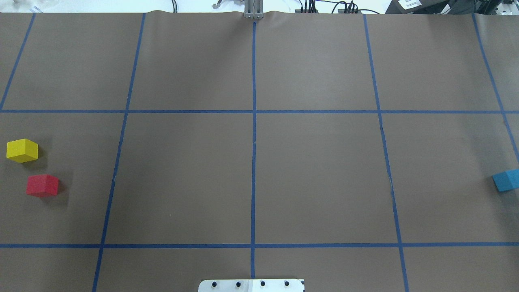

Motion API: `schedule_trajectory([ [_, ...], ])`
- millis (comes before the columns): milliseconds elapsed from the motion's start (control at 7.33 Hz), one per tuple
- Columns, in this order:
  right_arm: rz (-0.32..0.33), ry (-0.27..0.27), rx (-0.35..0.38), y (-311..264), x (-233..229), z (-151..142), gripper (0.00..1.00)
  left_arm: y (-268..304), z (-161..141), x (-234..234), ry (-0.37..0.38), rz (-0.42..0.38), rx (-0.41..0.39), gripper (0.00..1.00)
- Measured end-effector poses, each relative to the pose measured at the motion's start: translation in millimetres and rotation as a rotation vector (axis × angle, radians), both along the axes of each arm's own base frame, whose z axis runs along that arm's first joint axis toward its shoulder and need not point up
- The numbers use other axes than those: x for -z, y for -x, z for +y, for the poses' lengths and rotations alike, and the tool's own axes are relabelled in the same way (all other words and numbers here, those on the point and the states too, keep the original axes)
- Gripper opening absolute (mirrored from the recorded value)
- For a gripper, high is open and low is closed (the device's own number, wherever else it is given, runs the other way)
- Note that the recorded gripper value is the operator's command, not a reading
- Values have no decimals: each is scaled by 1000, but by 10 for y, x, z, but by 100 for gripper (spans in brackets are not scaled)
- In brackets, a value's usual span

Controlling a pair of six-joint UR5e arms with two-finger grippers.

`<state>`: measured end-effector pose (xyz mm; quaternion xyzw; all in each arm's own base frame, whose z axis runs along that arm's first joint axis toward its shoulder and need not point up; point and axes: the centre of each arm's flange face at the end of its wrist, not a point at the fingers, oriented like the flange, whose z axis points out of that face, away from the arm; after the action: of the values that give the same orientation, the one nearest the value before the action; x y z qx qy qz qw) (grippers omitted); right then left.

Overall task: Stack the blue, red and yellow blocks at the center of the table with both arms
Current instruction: 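Reach the right gripper down and grasp the blue cube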

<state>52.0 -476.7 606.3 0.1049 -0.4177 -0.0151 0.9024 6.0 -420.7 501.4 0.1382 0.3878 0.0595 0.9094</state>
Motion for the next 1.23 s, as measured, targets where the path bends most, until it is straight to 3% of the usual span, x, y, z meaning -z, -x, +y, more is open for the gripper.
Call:
schedule_trajectory([
  [409,-8,-12,2,5,70,20,100,-10,-17,-185,33,-6,-3,100],
  [955,-39,23,20,46,-86,217,100,-20,-15,-297,59,1,-3,100],
  [1227,33,37,94,399,-215,294,100,-29,-27,-305,60,2,-3,100],
])
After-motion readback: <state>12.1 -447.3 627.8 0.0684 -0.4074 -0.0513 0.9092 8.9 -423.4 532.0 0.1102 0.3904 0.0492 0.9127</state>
